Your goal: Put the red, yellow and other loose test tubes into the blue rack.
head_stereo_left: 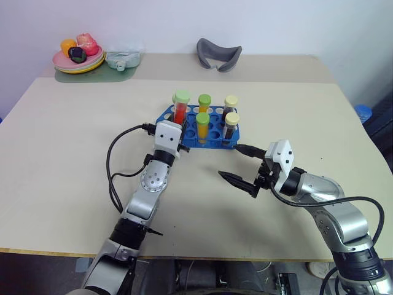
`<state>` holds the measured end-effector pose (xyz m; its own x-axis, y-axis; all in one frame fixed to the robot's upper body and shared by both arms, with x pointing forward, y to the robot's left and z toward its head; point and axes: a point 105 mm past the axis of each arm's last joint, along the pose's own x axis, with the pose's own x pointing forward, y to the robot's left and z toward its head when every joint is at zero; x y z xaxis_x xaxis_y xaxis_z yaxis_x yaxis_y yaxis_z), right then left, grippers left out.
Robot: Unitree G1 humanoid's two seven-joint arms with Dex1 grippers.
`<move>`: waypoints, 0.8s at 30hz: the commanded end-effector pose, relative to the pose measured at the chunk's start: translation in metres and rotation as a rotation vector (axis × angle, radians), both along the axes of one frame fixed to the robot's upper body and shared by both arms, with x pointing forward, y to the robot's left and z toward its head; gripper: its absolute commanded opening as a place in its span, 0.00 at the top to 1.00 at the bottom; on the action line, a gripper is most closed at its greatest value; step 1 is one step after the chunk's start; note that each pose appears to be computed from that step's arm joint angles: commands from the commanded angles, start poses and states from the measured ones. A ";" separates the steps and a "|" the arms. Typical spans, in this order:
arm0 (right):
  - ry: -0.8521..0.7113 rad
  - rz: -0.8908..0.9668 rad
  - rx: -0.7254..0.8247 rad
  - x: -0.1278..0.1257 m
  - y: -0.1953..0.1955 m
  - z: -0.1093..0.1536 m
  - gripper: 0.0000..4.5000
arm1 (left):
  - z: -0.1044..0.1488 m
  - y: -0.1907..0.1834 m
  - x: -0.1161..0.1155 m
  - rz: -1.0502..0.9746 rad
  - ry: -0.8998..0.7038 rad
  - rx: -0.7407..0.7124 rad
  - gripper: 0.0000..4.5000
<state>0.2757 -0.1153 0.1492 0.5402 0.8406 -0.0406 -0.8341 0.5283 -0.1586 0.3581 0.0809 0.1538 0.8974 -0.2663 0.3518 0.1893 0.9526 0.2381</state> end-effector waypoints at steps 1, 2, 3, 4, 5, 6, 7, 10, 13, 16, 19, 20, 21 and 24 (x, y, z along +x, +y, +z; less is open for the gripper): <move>-0.063 -0.007 0.006 -0.001 -0.002 0.013 0.00 | 0.007 0.005 -0.001 0.017 -0.052 -0.004 0.79; -0.063 -0.007 0.008 -0.001 -0.002 0.013 0.00 | 0.005 0.005 0.000 0.018 -0.050 -0.006 0.79; -0.063 -0.006 0.009 -0.001 -0.001 0.014 0.00 | 0.003 0.006 0.001 0.021 -0.046 -0.007 0.79; -0.063 -0.006 0.010 -0.001 -0.001 0.014 0.00 | 0.002 0.006 0.003 0.023 -0.043 -0.007 0.79; -0.063 -0.006 0.010 -0.001 -0.001 0.014 0.00 | 0.001 0.006 0.003 0.023 -0.042 -0.007 0.79; -0.063 -0.005 0.011 -0.001 0.000 0.014 0.00 | 0.000 0.006 0.004 0.023 -0.041 -0.007 0.79; -0.063 -0.005 0.011 -0.001 0.000 0.014 0.00 | -0.001 0.006 0.005 0.022 -0.039 -0.010 0.79; -0.062 -0.002 0.011 -0.001 0.000 0.014 0.00 | -0.001 0.003 0.008 0.010 -0.039 -0.028 0.79; -0.062 -0.002 0.012 -0.001 0.001 0.015 0.00 | -0.001 0.001 0.010 0.001 -0.042 -0.041 0.79; -0.062 -0.001 0.012 -0.002 0.001 0.015 0.00 | -0.002 0.000 0.012 -0.005 -0.041 -0.055 0.79; -0.062 -0.003 0.012 -0.002 0.001 0.015 0.00 | -0.004 0.000 0.013 -0.008 -0.042 -0.065 0.79; -0.062 -0.004 0.012 -0.002 0.001 0.015 0.00 | -0.003 0.000 0.012 -0.011 -0.049 -0.075 0.79; -0.062 -0.004 0.012 -0.003 0.001 0.016 0.00 | -0.004 0.001 0.011 -0.012 -0.051 -0.088 0.79; -0.061 -0.003 0.012 -0.004 0.001 0.016 0.00 | -0.004 0.001 0.010 -0.018 -0.065 -0.103 0.79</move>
